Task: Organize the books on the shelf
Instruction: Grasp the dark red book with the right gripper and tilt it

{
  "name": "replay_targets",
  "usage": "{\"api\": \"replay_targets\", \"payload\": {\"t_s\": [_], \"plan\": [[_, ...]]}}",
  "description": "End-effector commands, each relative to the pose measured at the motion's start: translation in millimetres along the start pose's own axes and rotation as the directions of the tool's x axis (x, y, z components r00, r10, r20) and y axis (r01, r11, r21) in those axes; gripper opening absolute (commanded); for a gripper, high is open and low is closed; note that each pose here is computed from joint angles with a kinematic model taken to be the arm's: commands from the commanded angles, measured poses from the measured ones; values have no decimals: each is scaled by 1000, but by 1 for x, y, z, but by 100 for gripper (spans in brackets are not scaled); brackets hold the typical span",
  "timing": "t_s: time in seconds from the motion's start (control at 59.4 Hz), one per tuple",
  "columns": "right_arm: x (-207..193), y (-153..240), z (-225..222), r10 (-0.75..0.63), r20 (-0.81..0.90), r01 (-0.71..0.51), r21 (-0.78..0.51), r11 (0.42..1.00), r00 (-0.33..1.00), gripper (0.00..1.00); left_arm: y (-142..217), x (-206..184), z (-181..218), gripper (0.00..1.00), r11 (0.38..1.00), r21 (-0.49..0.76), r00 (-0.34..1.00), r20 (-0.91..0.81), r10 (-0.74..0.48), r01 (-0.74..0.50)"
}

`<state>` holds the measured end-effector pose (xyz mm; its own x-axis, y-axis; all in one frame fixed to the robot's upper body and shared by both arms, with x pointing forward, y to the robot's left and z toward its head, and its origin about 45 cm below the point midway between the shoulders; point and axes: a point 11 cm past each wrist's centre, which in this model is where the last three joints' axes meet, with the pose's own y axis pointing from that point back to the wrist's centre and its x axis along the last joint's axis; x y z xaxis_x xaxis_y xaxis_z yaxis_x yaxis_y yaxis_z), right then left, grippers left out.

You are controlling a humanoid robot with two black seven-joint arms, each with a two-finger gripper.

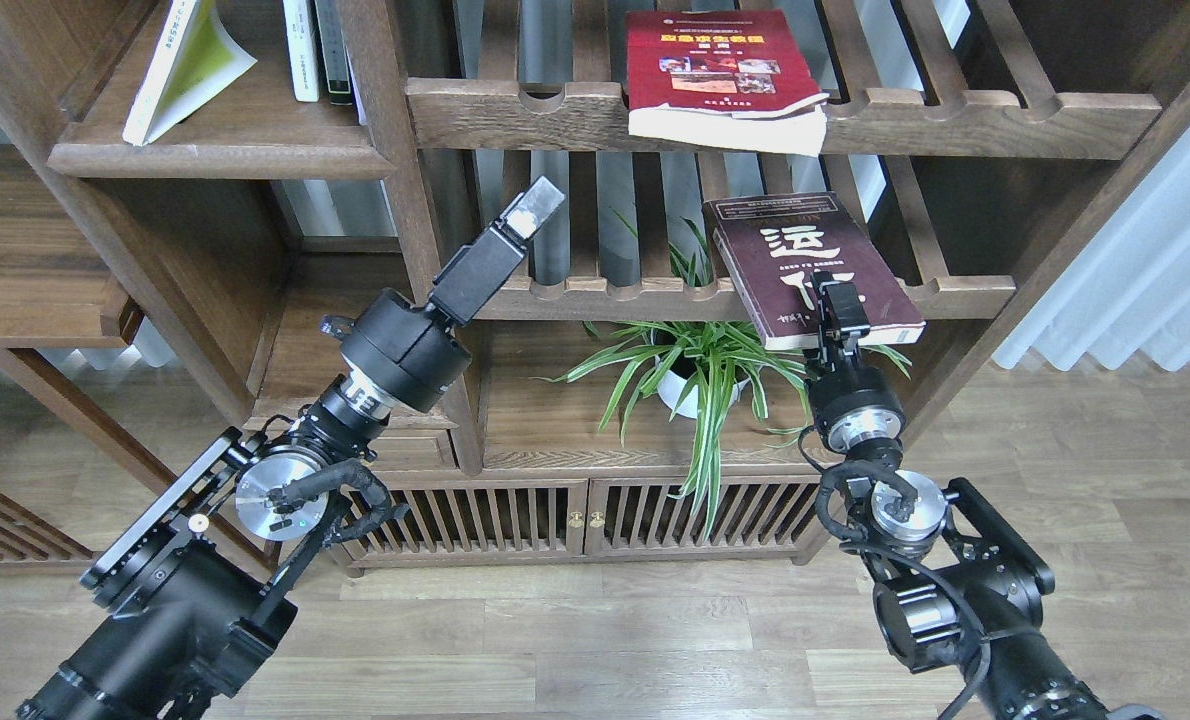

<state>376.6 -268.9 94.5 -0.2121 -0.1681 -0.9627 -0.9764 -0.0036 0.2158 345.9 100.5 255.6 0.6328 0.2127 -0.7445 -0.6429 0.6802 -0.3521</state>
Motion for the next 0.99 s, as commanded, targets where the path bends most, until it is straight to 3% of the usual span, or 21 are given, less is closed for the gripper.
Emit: {"api": "replay_targets", "payload": {"t_s": [0.0,0.236,0.741,0.977], "plan": [[0,-1,2,15,1,-15,-2,1000,1000,91,0,0,0,96,1000,-1,1000,0,1,-1],[-6,-5,3,4,17,-4,1,1000,1000,70,0,0,-2,97,1000,19,1000,6,-1,1],[-7,-6,-3,4,33,-5,17,1000,999,48,-1,-4,-4,97,999,37,1000,8,-12,12],[-13,-8,-12,-30,88,25,55,998,996,30,7,1,-15,97,999,50,1000,-12,9,-9]]}}
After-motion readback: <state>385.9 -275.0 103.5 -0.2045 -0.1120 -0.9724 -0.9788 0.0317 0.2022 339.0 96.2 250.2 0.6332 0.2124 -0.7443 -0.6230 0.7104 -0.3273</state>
